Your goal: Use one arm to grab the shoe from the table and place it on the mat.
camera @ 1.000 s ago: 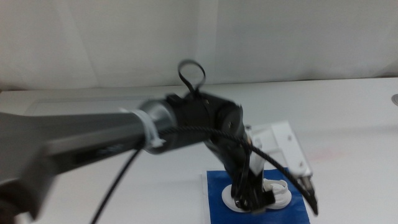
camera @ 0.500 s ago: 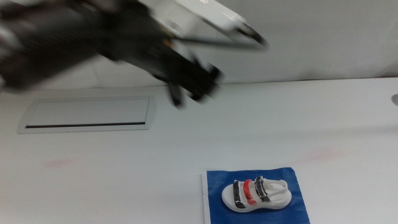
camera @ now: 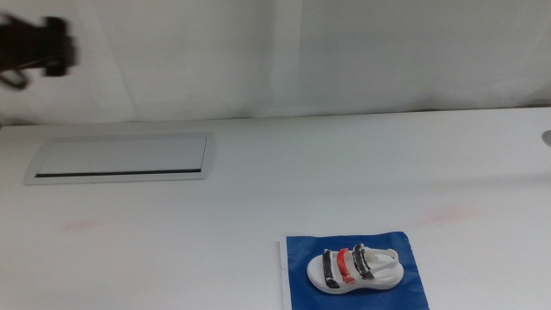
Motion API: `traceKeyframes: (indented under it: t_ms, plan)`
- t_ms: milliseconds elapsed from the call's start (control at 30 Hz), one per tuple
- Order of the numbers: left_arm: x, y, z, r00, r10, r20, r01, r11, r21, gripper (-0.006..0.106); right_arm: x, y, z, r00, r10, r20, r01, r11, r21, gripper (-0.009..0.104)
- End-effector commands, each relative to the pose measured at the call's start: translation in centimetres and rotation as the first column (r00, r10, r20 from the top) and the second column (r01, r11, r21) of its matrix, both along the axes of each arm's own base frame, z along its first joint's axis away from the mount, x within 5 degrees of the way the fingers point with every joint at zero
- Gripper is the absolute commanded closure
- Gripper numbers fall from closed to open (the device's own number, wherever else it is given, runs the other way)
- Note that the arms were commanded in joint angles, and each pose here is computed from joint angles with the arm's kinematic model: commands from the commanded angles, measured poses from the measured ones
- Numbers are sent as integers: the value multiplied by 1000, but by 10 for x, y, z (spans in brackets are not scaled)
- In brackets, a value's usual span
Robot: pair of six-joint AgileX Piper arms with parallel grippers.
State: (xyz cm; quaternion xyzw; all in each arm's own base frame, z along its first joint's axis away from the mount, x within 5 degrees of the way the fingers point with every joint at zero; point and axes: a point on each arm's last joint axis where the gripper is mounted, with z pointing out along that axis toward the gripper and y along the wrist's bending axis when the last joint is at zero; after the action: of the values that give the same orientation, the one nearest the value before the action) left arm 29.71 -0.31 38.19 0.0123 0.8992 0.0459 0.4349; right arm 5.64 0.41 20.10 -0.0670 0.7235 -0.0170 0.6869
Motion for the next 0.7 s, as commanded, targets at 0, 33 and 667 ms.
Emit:
traceKeyframes:
  t_ms: [0, 33, 667]
  plan:
    - [-27, 11, 8, 995, 59, 83, -54, 997, -56, 11, 0, 0, -12, 1000, 3, -22, -3, 1000, -19, 98]
    - [-36, 11, 9, 992, 58, 109, -52, 997, -57, 12, 0, 0, -12, 1000, 3, -22, -3, 1000, -19, 98]
    - [-227, 7, -57, 869, 38, 493, 10, 995, -96, 103, 0, 0, -12, 1000, 3, -22, -3, 1000, -19, 98]
